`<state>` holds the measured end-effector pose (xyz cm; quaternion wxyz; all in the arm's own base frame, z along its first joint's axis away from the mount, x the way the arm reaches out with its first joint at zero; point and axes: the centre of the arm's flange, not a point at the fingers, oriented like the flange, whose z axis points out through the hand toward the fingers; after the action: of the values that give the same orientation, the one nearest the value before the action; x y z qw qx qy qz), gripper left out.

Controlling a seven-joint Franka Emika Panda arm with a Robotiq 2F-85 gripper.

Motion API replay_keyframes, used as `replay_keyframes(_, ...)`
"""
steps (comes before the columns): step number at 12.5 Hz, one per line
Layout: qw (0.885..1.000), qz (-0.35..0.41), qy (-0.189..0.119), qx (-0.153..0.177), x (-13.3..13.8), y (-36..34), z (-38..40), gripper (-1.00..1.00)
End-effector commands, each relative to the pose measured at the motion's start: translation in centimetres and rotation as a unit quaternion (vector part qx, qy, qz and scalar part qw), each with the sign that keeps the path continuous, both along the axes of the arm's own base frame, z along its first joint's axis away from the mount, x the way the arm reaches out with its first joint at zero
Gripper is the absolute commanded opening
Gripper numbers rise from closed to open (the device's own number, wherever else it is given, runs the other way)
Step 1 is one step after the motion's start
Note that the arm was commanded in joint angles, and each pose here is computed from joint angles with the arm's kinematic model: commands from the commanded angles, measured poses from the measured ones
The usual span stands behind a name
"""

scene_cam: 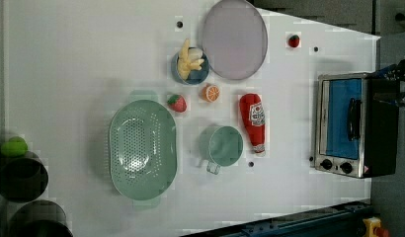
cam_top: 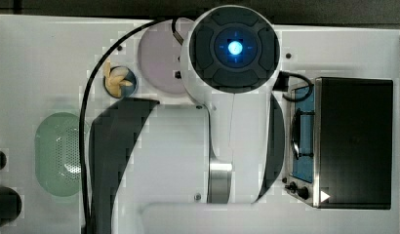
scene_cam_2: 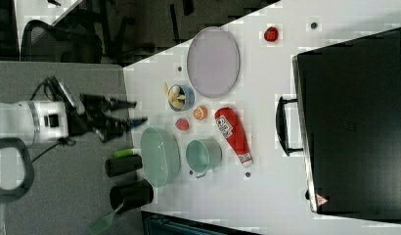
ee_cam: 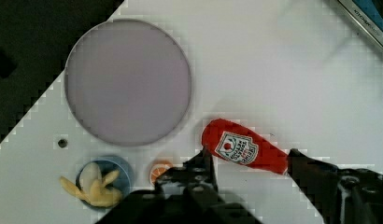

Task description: Pick Ketchup from the table and place it in strainer.

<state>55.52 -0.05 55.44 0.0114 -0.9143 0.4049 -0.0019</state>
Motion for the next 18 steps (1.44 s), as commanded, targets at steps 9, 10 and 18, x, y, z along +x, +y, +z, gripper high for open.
replay_keyframes(9,0.995,0.047,0.085,0.013,-7.7,0.8,-2.3,1.0)
replay_keyframes(10,0.993,0.079,0.085,0.017,-7.0,0.7,-3.8,1.0)
replay_keyframes(18,0.91,0.412,0.02,0.024,-3.7,0.1,-16.7,1.0)
